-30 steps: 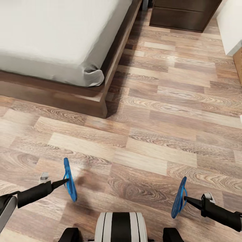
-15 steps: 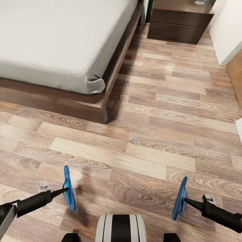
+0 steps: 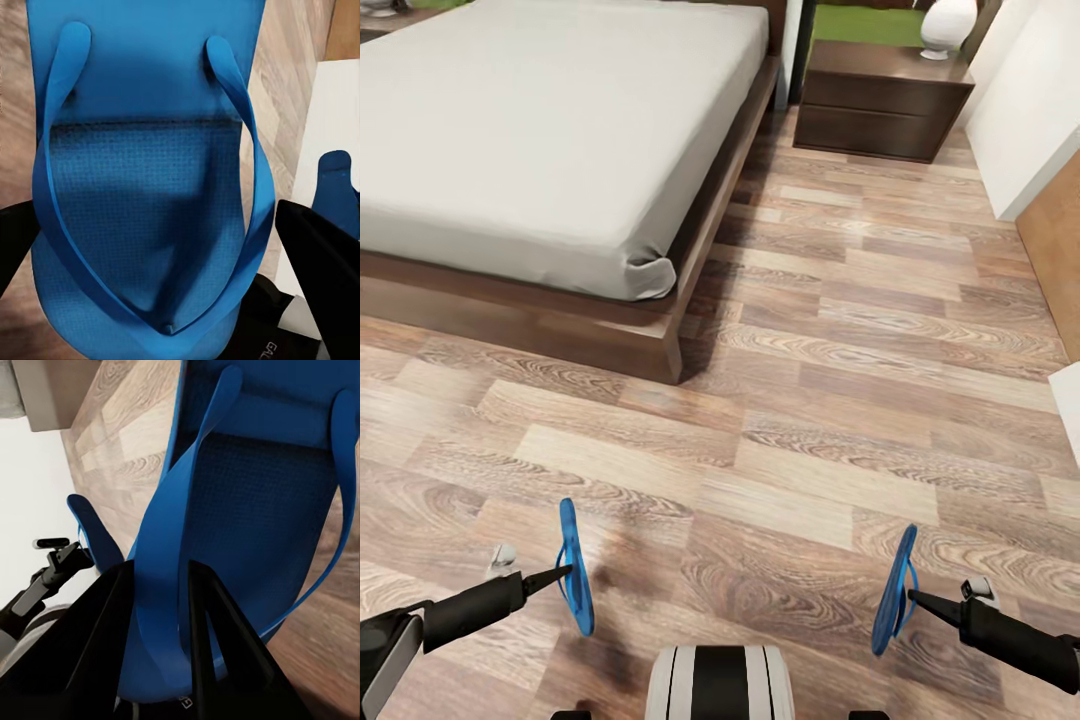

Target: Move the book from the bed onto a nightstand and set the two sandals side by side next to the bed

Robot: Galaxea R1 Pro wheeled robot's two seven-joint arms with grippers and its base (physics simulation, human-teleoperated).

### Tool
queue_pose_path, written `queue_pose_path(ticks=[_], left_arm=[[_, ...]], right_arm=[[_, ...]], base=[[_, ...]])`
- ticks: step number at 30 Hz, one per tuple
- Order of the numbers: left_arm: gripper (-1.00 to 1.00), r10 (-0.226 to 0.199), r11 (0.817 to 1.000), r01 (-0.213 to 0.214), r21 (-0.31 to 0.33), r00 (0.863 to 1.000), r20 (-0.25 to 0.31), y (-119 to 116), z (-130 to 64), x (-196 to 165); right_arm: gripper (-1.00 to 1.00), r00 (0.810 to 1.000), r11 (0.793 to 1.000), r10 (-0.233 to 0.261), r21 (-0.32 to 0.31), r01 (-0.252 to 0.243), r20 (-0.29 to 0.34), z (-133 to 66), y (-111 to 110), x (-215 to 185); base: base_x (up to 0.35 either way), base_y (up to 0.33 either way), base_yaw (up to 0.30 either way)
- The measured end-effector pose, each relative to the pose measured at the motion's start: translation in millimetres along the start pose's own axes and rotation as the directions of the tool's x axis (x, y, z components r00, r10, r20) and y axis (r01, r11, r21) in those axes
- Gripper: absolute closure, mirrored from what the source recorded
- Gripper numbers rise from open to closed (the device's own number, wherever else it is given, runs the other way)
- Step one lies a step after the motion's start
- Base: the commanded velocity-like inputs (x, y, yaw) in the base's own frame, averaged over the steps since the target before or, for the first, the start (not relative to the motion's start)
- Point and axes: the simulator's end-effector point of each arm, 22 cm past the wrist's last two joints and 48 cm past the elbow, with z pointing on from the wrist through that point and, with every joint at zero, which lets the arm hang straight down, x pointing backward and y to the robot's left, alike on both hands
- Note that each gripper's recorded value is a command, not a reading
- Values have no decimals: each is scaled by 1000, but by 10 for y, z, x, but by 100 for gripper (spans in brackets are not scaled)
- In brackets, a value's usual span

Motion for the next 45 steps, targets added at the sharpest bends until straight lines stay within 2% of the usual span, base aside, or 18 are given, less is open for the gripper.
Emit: queue_pose_path(ticks=[14, 22, 45], left_arm=[[100, 53, 998, -54, 13, 998, 35, -169, -74, -130], [100, 78, 997, -79, 24, 996, 53, -294, -122, -220], [100, 144, 987, -150, 51, 984, 107, -656, -273, -453]], right_arm=[[100, 999, 999, -46, -22, 47, 22, -43, 219, -106], [100, 993, 993, -113, -41, 115, 43, -79, 367, -180], [100, 978, 978, -189, -73, 195, 83, -169, 746, -321]], base=[[0, 0, 0], [0, 0, 0], [0, 0, 0]])
